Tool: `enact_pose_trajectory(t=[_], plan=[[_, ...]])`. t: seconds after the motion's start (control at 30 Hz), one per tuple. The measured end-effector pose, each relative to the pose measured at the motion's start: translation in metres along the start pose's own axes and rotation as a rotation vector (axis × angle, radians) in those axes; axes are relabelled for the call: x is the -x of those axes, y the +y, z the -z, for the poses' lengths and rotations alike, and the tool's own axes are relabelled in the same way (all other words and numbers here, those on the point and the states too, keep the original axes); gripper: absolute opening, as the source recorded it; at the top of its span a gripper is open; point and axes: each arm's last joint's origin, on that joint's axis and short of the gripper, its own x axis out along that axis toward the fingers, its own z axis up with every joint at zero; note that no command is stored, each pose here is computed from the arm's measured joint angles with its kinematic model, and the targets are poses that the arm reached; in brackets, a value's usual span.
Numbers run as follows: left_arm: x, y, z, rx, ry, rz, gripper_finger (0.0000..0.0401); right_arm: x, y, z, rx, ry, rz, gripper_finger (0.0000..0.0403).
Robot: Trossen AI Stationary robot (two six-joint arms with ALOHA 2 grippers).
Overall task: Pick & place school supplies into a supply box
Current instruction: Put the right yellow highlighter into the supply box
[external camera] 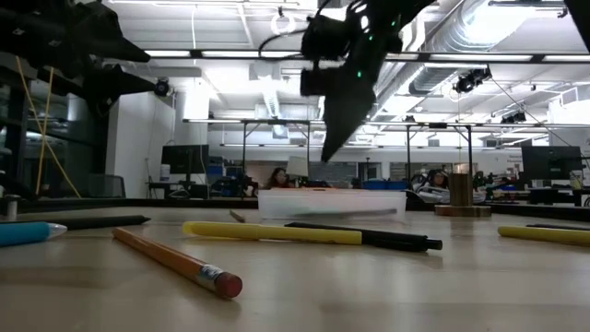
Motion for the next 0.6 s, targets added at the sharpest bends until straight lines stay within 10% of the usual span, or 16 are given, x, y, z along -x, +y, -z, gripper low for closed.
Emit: enact_pose_trajectory(t=[0.6], plan=[[0.000, 0.000, 0.000, 0.004, 0.000, 0.001, 0.0250, 0.072, 0.039, -0.004, -0.024, -0.153, -0.067, 0.0071]])
